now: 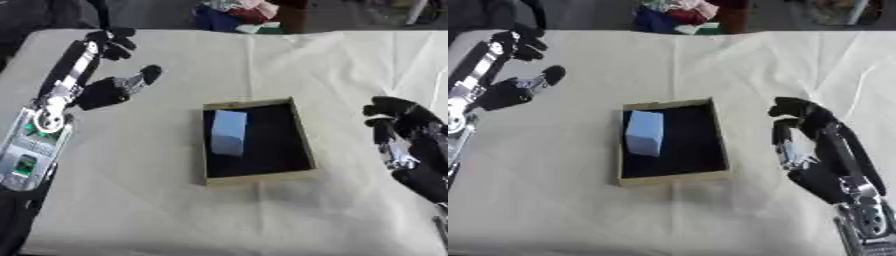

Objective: Pick up objects on the table and place them in the box.

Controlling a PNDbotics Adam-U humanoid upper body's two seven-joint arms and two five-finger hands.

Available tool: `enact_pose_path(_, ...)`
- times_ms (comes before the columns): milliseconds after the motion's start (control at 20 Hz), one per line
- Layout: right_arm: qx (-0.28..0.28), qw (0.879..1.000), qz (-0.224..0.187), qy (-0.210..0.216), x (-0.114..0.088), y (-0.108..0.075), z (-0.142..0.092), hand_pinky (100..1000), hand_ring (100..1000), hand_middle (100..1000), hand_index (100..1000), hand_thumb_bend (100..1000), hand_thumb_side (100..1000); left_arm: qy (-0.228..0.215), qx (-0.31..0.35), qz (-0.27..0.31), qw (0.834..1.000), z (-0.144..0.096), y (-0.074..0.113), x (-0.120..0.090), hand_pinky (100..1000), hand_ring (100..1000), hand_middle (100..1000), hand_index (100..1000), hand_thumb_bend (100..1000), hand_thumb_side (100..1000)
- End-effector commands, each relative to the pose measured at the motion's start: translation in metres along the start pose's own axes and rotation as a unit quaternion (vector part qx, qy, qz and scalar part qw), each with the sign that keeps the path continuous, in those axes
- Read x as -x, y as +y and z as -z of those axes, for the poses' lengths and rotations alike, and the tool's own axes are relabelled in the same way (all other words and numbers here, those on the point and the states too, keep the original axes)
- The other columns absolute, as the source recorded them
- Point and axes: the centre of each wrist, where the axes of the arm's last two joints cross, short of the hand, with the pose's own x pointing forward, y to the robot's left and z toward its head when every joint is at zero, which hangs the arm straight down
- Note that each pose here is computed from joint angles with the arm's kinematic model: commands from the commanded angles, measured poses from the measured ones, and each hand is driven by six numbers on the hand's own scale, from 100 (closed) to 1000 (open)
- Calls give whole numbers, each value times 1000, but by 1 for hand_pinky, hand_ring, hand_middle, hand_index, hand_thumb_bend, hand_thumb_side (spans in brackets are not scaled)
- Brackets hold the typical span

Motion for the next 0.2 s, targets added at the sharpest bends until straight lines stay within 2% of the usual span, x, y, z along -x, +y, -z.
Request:
enact_pose_path(50,3,1000,-8,-9,-5,-4,3,729,811,660,826,100,498,-4,-4,8,1000,1,6,-2,785,718,691,880,596,656)
enact_pose_path(200,3,1000,-8,-9,-5,-4,3,729,811,660,826,100,495,-6,-4,9,1000,2,7,-3,785,718,691,881,596,656)
